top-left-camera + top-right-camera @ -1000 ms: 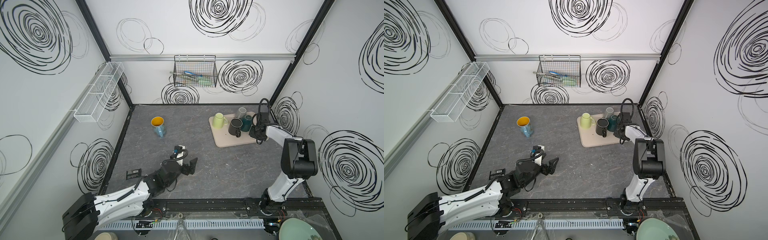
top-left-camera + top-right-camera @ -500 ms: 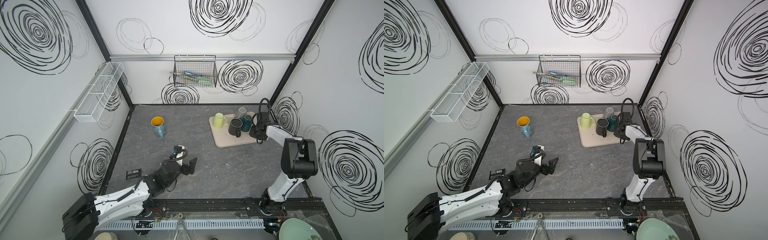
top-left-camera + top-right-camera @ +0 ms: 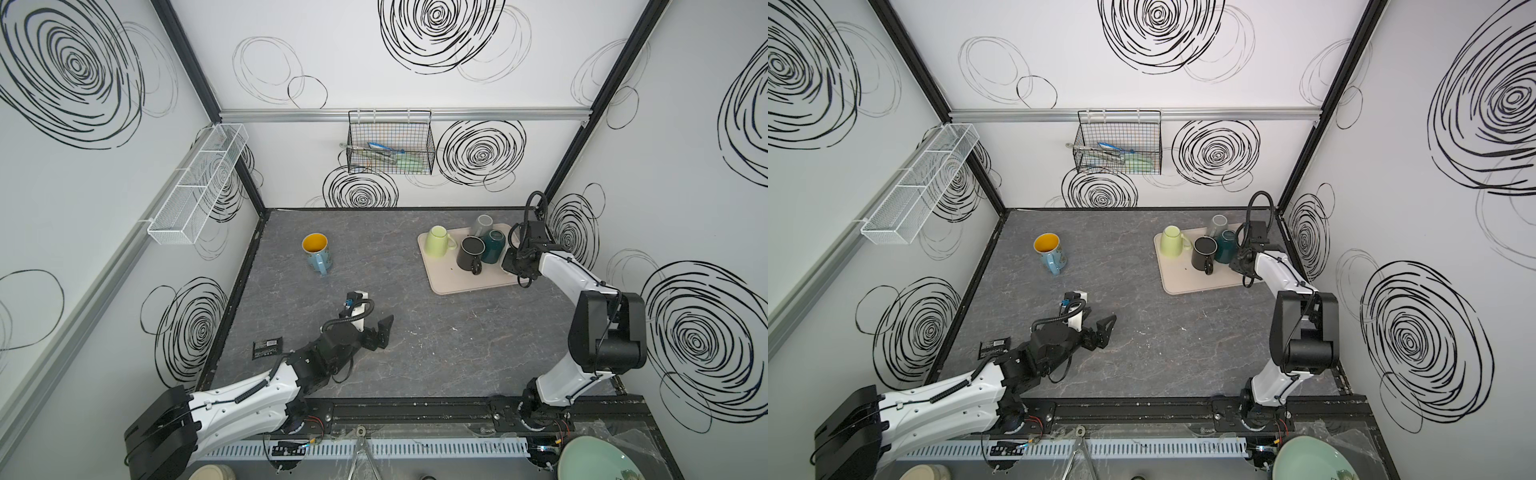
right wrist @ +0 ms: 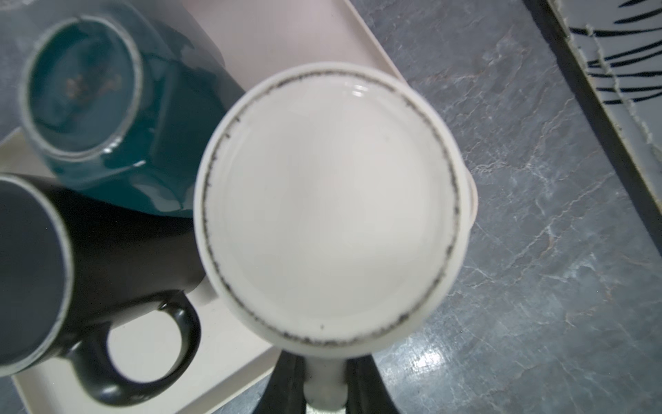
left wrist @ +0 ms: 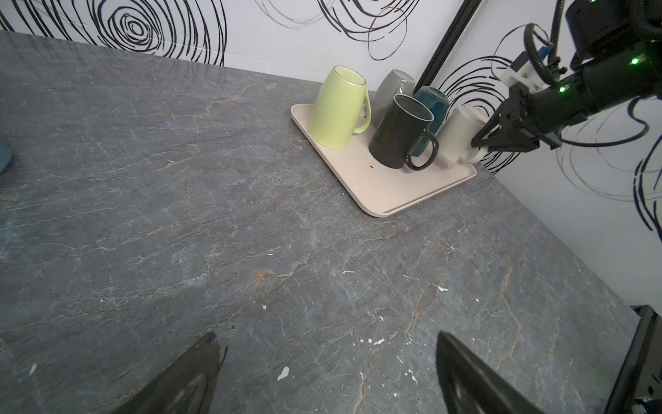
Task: Turn the mug right side up
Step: Pick up the mug from the tray, then place the mug at the top-left of the table.
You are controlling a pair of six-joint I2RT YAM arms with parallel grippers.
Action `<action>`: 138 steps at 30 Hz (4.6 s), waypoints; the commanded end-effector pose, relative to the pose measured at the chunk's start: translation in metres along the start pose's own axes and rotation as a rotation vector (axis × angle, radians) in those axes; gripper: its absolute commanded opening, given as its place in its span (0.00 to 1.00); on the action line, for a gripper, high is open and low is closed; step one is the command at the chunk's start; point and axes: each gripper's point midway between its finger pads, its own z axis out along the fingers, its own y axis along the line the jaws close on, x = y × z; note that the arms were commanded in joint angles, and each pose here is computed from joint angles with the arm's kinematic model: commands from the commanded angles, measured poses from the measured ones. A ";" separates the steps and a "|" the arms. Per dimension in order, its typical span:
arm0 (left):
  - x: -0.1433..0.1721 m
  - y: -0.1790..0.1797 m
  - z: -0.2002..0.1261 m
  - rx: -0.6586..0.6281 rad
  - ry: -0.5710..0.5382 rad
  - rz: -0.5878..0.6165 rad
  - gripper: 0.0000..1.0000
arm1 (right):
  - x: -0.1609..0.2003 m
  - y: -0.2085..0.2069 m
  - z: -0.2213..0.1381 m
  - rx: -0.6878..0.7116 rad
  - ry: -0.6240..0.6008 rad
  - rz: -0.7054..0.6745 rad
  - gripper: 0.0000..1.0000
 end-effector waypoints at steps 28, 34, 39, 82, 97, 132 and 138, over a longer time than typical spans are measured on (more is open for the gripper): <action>-0.009 -0.040 0.016 0.183 0.016 -0.113 0.96 | 0.050 0.112 -0.135 -0.786 -0.120 -0.116 0.00; -0.016 -0.059 0.024 0.230 0.038 -0.141 0.96 | 0.060 0.130 -0.155 -0.893 -0.135 -0.157 0.00; -0.019 -0.076 0.031 0.274 0.072 -0.164 0.96 | 0.066 0.135 -0.166 -0.948 -0.148 -0.161 0.00; -0.073 -0.129 0.036 0.471 0.149 -0.316 0.99 | 0.096 0.158 -0.242 -1.278 -0.246 -0.186 0.00; -0.088 -0.130 0.037 0.491 0.114 -0.328 0.98 | 0.104 0.170 -0.246 -1.321 -0.213 -0.194 0.00; -0.132 -0.155 0.039 0.634 0.010 -0.474 0.91 | 0.130 0.196 -0.273 -1.485 -0.137 -0.165 0.00; -0.133 -0.157 0.038 0.659 0.010 -0.504 0.84 | 0.131 0.198 -0.279 -1.513 -0.143 -0.154 0.00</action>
